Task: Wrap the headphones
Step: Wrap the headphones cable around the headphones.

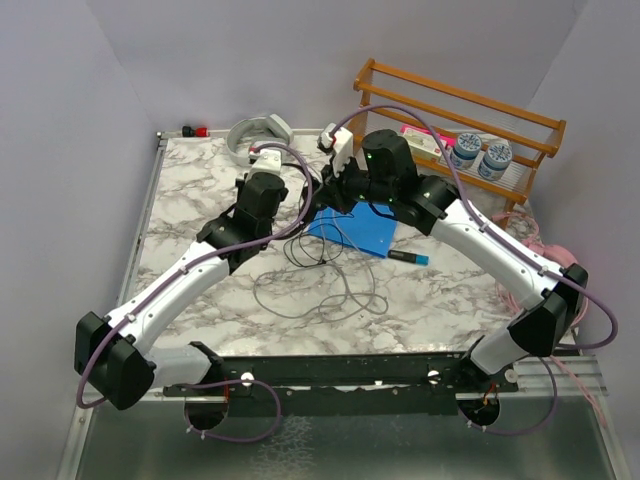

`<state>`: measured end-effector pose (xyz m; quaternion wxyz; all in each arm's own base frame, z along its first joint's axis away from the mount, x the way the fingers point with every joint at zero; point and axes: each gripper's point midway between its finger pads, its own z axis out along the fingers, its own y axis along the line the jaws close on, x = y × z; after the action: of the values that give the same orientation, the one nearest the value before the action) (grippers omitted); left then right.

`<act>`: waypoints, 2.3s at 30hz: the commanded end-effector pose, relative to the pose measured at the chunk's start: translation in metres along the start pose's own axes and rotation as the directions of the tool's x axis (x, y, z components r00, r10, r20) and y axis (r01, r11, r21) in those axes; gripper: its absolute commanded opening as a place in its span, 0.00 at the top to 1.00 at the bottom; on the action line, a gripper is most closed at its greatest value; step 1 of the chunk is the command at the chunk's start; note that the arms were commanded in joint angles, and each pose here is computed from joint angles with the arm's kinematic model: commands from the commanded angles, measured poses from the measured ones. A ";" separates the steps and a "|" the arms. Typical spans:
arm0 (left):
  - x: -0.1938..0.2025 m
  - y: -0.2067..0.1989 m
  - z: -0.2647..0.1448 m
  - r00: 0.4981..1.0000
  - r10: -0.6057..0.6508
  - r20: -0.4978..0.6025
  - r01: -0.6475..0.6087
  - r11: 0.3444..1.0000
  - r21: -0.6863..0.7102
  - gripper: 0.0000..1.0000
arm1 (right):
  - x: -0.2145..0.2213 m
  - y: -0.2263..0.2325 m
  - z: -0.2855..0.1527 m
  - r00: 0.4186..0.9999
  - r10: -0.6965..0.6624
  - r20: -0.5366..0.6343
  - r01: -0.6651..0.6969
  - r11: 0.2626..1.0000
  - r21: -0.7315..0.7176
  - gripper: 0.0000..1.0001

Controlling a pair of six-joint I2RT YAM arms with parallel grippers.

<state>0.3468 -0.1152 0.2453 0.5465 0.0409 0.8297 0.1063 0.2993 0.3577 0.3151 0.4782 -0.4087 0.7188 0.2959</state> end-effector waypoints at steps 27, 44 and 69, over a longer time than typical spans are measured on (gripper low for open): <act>0.037 -0.077 -0.041 0.989 0.130 -0.075 -0.073 0.852 0.518 1.00 | 0.050 -0.105 -0.012 0.995 -0.027 -0.099 0.075 0.849 0.523 0.87; 0.004 -0.096 -0.091 0.991 0.004 -0.137 0.092 0.721 0.687 1.00 | 0.090 -0.143 -0.029 0.970 0.201 0.134 -0.241 0.848 0.473 0.85; -0.076 -0.100 -0.156 0.936 -0.185 -0.298 0.350 0.555 0.755 1.00 | 0.098 -0.048 -0.051 0.846 0.032 0.532 -0.088 0.993 0.080 0.61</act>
<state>0.2419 -0.2438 0.3352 0.4024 0.1545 0.8371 -0.3370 0.3234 0.2559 0.2212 0.6487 -0.2256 0.6424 0.3401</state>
